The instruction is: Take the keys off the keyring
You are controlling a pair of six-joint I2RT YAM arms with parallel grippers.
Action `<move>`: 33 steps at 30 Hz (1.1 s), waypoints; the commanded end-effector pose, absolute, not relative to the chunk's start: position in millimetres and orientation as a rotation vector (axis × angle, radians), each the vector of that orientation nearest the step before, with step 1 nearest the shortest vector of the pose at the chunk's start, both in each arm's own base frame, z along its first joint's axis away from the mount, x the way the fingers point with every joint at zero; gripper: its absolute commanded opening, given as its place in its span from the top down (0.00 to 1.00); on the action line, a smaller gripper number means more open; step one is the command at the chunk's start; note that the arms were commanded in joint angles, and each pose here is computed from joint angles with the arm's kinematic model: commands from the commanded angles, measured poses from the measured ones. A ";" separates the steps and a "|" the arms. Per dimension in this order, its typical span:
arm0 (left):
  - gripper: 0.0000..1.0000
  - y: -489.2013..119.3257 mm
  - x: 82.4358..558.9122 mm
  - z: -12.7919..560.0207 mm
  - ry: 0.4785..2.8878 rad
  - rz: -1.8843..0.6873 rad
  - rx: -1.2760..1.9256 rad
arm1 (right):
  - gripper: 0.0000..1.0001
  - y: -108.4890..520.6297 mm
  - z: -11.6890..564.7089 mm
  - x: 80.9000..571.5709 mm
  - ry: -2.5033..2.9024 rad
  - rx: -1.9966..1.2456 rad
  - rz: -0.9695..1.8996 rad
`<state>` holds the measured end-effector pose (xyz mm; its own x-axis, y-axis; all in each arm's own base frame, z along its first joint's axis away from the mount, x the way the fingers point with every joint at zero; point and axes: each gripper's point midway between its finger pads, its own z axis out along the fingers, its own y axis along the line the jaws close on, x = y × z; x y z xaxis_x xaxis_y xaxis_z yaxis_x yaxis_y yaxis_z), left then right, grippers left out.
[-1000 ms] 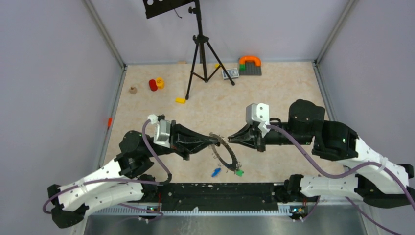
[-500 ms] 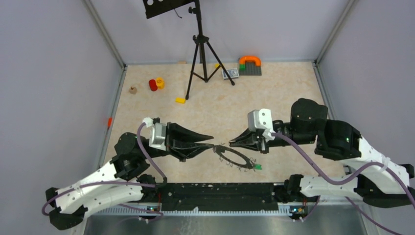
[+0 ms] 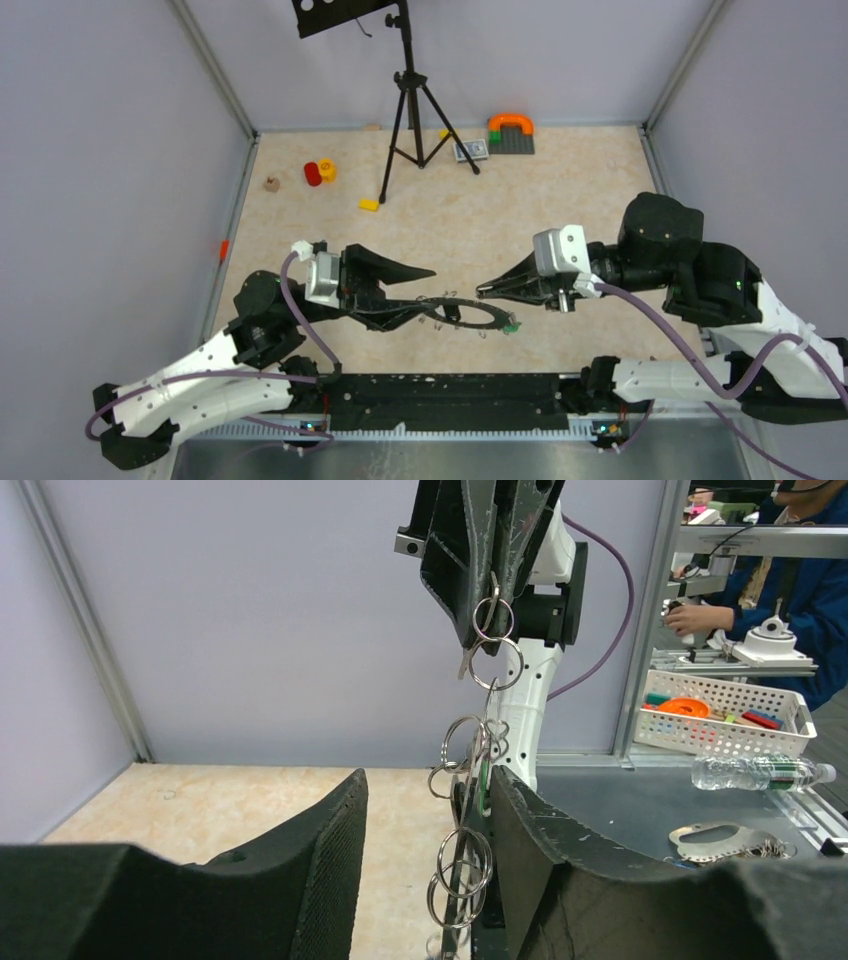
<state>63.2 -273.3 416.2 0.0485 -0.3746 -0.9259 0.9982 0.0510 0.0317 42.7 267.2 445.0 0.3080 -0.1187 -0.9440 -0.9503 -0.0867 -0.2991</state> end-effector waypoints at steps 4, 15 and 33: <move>0.46 -268.1 62.8 426.2 0.886 -1.296 0.890 | 1.00 259.9 480.9 30.8 0.853 -1.471 0.962; 0.40 -268.0 62.2 427.5 0.884 -1.296 0.893 | 1.00 256.1 477.4 21.1 0.744 -1.514 0.956; 0.39 -269.1 62.6 427.6 0.889 -1.292 0.902 | 1.00 249.2 464.2 1.8 0.513 -1.592 0.933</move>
